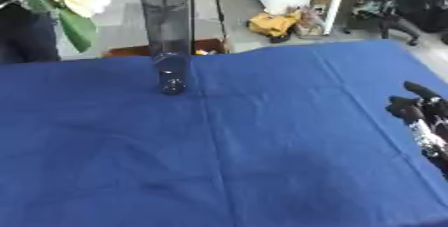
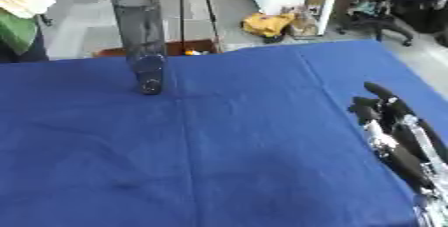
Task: Arrange flowers into the vase.
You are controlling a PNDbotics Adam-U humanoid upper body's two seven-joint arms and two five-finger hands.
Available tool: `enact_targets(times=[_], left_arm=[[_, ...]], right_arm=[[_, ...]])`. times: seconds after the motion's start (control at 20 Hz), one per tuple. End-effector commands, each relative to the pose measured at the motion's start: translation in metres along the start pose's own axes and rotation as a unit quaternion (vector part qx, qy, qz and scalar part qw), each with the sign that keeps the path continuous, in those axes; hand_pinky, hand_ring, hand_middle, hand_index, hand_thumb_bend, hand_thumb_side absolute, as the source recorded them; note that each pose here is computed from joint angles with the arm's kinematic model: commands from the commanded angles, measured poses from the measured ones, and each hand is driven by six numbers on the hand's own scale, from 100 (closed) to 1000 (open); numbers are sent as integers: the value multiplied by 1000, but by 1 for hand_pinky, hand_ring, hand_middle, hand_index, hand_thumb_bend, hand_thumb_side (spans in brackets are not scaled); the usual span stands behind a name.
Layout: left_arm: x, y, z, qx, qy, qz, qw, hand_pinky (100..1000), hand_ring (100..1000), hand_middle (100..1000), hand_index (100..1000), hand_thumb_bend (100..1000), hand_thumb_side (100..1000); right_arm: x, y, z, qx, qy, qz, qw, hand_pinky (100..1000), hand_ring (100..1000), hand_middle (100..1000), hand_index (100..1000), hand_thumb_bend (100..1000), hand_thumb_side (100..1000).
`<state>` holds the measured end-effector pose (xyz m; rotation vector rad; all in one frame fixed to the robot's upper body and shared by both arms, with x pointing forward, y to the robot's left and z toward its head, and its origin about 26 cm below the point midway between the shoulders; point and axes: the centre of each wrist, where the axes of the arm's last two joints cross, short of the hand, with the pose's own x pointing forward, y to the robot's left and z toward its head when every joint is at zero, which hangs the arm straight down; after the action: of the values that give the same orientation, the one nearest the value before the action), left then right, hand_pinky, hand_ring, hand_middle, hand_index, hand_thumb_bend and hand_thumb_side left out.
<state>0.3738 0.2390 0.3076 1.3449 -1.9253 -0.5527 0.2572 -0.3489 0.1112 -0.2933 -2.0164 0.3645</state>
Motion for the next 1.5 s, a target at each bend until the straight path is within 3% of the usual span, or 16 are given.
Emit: enact_targets(times=[0.05,0.7,0.95,1.5], left_arm=[[-3,13,-16,17,2,14,1000,100,100,100,100,100,267],[-7,-8,-60,31,36,123,991,100,100,100,100,100,330],[-9,-7,-69,52,41,162,985,100,100,100,100,100,346],[-3,11,-78,155,33,277,948,100,100,100,100,100,366]], right_arm=[[3,-5,-2,2,-5,7,1000,864,901,643,958,100,559],[3,-4,-4,12,-5,5,1000,864,901,643,958,100,565],[3,-4,-4,14,-6,5,1000,863,901,643,958,100,565],[1,-5,-4,18,-1,4,1000,863,900,643,958,100,564]])
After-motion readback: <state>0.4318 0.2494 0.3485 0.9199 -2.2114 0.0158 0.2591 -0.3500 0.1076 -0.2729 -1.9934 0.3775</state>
